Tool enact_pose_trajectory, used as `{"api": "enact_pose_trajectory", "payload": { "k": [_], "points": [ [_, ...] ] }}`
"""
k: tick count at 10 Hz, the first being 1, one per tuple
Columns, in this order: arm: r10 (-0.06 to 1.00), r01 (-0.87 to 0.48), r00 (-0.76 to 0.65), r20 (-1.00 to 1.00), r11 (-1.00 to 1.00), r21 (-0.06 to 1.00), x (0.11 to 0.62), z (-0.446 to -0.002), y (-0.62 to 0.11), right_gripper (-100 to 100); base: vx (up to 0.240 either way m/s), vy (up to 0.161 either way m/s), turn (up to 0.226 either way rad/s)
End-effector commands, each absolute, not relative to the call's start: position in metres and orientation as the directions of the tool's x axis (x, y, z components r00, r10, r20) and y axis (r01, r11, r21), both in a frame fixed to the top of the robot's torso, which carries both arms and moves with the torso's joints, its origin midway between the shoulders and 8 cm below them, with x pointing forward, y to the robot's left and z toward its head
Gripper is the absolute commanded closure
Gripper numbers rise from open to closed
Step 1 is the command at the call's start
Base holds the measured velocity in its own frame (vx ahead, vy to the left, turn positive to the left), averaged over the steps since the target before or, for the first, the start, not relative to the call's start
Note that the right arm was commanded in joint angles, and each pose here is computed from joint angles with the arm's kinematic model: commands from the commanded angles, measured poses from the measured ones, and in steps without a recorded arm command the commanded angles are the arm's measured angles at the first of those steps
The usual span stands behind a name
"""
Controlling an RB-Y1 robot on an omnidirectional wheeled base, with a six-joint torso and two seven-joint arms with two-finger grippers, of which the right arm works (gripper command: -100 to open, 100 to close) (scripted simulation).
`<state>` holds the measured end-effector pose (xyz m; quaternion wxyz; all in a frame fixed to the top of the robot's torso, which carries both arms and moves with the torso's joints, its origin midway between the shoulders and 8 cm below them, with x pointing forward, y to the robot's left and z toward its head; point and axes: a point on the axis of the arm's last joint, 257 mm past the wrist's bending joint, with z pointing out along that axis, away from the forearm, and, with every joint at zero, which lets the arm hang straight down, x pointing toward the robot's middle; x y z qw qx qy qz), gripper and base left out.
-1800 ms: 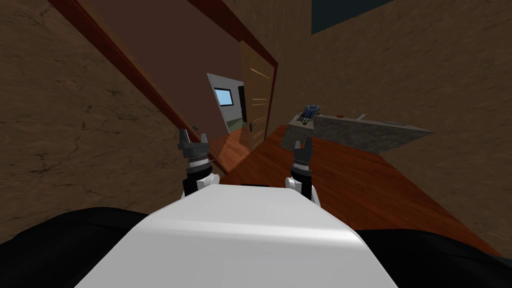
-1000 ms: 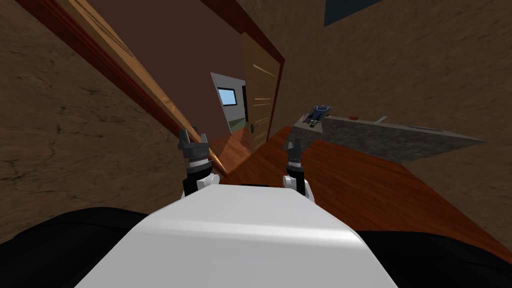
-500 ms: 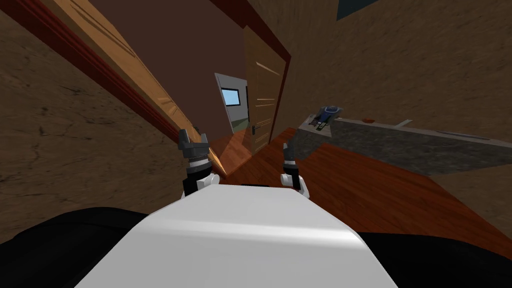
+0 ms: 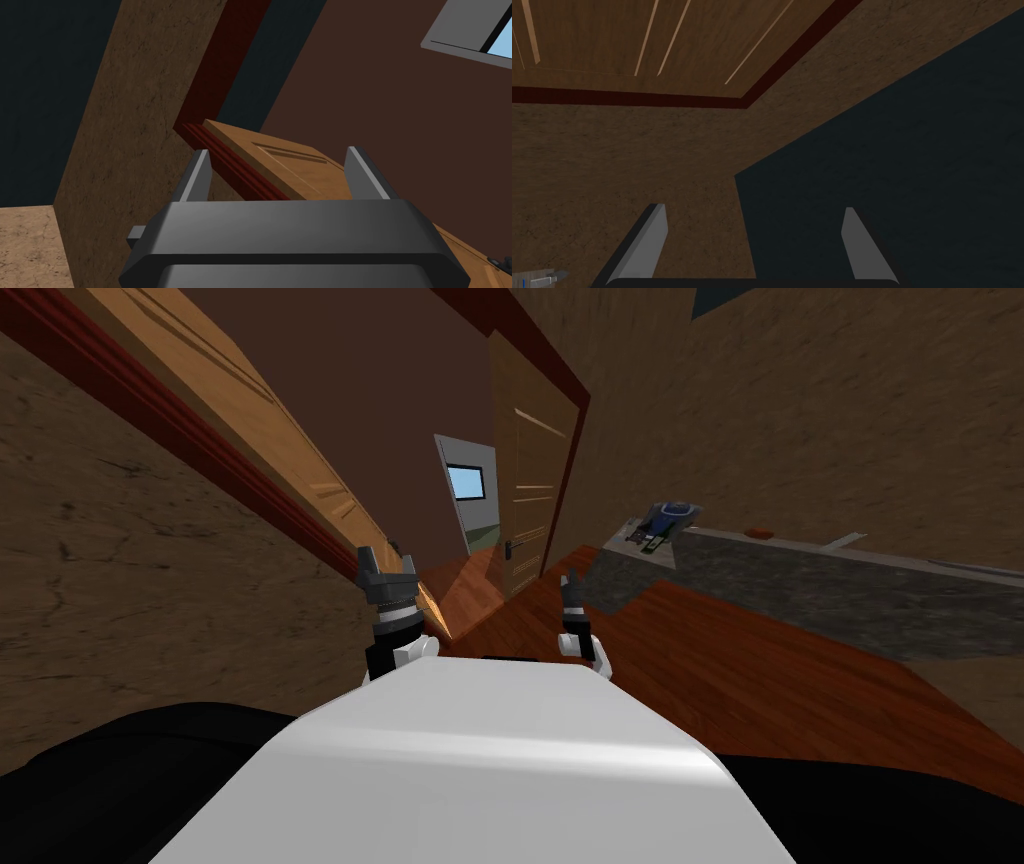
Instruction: Push the door open
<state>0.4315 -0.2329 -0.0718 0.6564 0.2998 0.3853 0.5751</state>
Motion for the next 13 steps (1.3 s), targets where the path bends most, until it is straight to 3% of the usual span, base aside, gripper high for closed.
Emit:
{"api": "enact_pose_trajectory", "payload": {
  "k": [1, 13],
  "points": [
    [0.987, -0.511, 0.027, -0.160, 0.151, 0.846, 0.438, -0.080, -0.230, -100, 0.091, -0.042, 0.082],
    [0.985, -0.368, -0.106, -0.137, 0.089, 0.926, 0.496, -0.155, -0.189, -100, 0.111, -0.084, 0.108]
  ]
}}
